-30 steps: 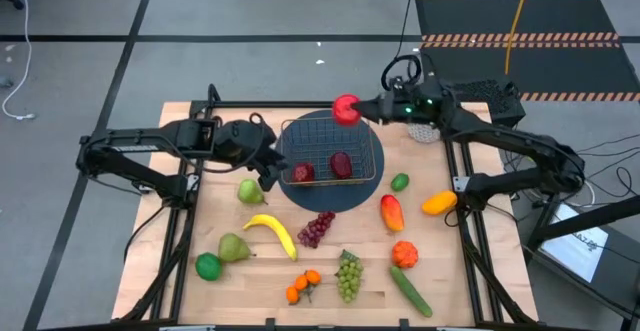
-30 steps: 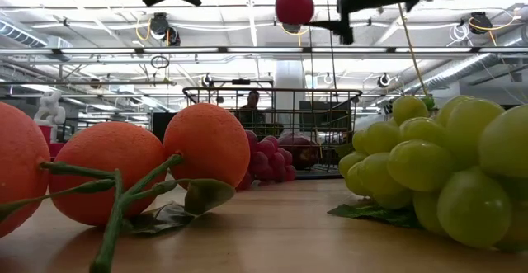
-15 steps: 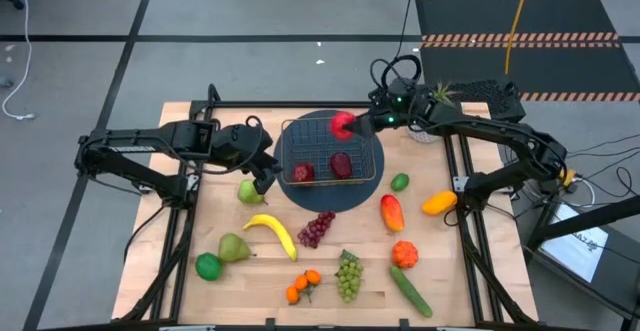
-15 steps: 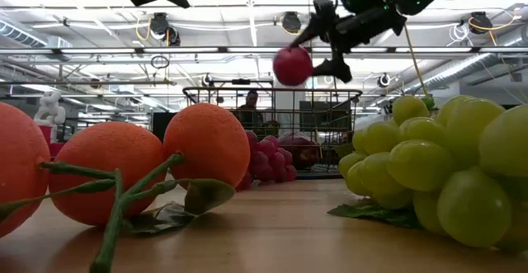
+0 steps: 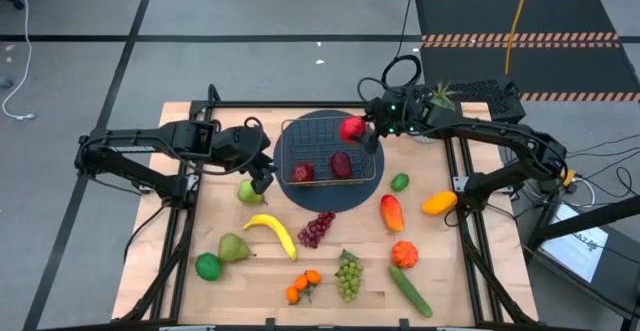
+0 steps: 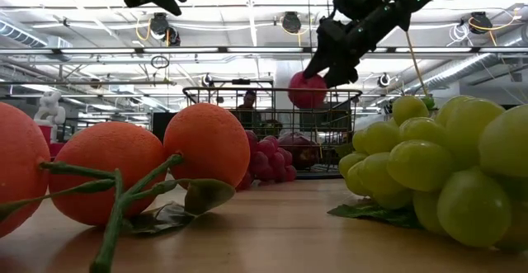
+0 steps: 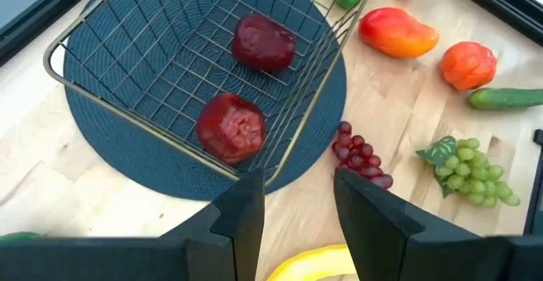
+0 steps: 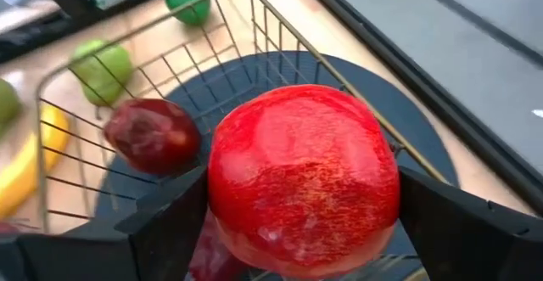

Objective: Build produce basket
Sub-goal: Put the red apple into the wire basket, then put the bottom green pear into the wire basket

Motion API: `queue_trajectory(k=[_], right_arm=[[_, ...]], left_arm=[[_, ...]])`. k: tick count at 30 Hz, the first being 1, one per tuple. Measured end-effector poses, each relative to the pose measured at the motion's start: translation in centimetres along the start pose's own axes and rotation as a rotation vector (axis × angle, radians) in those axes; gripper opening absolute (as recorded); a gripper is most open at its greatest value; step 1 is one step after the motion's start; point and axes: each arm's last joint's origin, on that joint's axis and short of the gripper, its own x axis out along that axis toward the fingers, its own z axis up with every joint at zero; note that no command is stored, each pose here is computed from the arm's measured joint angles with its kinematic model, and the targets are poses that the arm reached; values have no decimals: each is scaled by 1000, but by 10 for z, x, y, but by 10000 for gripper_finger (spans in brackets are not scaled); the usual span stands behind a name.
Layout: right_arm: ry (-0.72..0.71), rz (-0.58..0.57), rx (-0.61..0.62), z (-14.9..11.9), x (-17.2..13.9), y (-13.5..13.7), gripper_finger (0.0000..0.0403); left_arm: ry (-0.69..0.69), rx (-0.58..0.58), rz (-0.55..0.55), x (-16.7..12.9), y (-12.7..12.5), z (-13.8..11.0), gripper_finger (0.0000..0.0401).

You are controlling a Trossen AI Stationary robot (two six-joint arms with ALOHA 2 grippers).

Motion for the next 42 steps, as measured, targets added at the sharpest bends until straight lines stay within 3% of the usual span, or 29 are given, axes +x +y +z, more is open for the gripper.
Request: queue_trajectory(k=[11, 20, 23, 33, 42], right_arm=[[-42, -31, 4, 3, -11, 13, 398], [-226, -39, 86, 13, -71, 44, 394], [-227, -28, 118, 7, -91, 57, 394], [-38, 63, 385, -27, -130, 81, 393], [108, 137, 430, -45, -142, 94, 393]], left_arm=[[-7, -3, 14, 0, 0, 0, 143], [23, -12, 23, 0, -1, -4, 143], [26, 2, 19, -1, -2, -5, 143], [21, -34, -8, -2, -10, -8, 143], [89, -26, -73, 2, -42, -29, 143]])
